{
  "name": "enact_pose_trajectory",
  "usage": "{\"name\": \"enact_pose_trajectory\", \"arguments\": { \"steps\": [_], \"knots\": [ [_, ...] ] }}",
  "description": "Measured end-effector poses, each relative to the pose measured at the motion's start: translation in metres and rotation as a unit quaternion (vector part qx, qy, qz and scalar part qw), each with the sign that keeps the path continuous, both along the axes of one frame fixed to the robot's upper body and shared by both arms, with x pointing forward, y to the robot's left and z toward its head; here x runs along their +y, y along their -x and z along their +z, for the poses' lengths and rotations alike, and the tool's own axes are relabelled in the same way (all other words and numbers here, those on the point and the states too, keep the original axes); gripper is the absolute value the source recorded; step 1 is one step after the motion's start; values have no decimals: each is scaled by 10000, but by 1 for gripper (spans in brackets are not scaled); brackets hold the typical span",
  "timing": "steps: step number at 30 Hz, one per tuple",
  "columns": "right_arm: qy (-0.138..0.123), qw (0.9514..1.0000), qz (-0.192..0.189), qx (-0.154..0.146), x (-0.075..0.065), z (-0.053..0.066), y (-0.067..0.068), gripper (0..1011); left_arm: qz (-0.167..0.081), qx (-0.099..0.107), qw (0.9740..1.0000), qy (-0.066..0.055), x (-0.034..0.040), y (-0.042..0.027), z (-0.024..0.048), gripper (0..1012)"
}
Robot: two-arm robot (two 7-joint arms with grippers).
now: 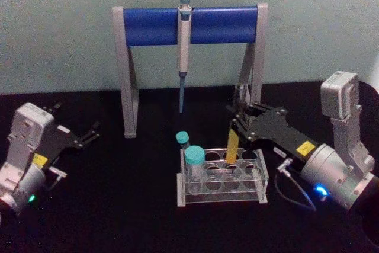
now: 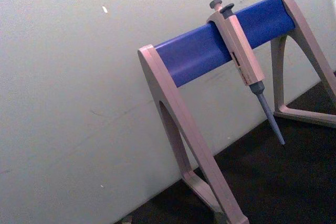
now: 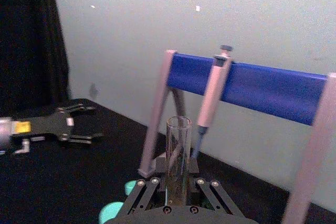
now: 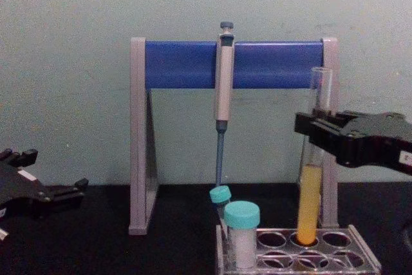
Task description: Pick up the test tube from the test tube rack, shake it, then place it back into the test tube rack.
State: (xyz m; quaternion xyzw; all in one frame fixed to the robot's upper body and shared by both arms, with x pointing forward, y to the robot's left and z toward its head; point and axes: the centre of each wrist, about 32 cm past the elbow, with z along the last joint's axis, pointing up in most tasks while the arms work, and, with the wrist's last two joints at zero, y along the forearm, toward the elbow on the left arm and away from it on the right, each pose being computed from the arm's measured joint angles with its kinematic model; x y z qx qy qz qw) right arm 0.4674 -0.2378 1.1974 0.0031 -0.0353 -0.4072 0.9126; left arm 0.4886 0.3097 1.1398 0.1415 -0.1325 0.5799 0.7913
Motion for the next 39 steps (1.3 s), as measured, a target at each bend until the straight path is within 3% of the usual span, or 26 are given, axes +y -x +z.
{"name": "enact_pose_trajectory", "arguments": {
  "steps": [7,15,23,39],
  "knots": [
    [-117,9997,217,-39,100,12,-26,235,0,0,10000,0,0,0,0,1002],
    [-192,9995,209,-141,173,39,-179,235,0,0,10000,0,0,0,0,1001],
    [-164,9996,-18,-240,163,81,-292,235,0,0,10000,0,0,0,0,1001],
    [-88,9993,-286,-215,94,98,-276,235,0,0,10000,0,0,0,0,1001]
  ]
}}
